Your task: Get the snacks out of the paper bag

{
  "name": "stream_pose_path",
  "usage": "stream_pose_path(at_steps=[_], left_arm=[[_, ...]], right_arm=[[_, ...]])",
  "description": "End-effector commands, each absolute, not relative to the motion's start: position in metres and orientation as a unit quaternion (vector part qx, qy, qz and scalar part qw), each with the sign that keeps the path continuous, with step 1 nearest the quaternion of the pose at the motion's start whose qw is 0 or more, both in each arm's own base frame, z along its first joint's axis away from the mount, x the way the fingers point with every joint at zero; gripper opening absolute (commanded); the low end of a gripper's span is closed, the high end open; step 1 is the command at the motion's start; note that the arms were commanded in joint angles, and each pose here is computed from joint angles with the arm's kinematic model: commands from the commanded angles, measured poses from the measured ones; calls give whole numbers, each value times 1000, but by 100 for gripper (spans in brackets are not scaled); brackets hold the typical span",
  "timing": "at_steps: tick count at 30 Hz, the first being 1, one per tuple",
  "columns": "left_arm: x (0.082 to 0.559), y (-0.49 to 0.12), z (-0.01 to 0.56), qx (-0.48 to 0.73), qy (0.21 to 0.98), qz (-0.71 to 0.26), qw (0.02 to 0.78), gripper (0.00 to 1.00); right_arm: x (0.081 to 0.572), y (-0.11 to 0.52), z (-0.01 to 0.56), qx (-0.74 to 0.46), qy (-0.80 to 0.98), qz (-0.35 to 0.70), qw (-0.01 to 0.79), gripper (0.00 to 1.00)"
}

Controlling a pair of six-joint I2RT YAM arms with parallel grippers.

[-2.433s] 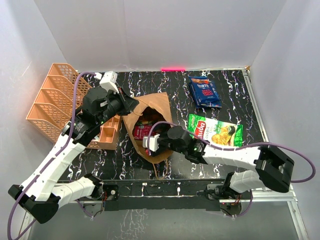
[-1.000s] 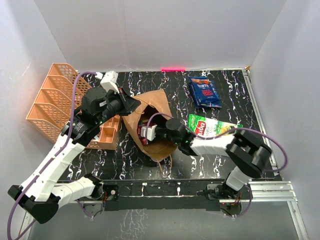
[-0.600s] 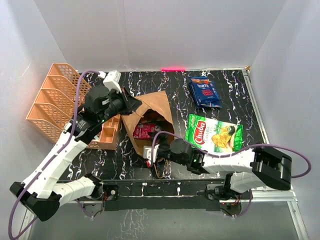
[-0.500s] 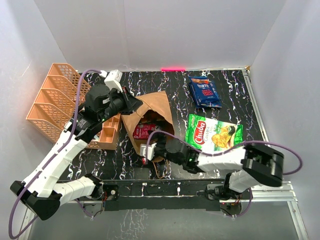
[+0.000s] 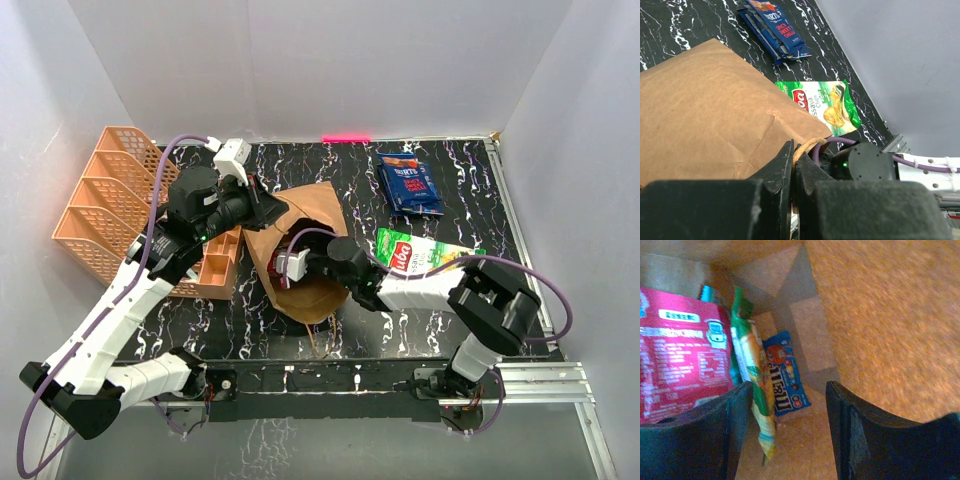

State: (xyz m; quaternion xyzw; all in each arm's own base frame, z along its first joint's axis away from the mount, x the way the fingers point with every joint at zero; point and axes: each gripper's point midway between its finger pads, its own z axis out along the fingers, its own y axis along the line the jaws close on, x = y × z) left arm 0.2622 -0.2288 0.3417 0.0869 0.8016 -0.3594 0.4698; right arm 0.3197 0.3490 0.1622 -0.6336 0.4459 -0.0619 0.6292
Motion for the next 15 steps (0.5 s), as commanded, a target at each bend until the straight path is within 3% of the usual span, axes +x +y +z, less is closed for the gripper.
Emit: stream_pose_path(at_steps=[1, 15], left_arm=[[258, -233, 361, 115, 778, -379, 487, 0], [249, -233, 365, 120, 775, -391, 482, 0]], right_arm=[[318, 373, 160, -664, 405, -48, 627, 62], [366, 359, 138, -631, 456, -132, 613, 62]])
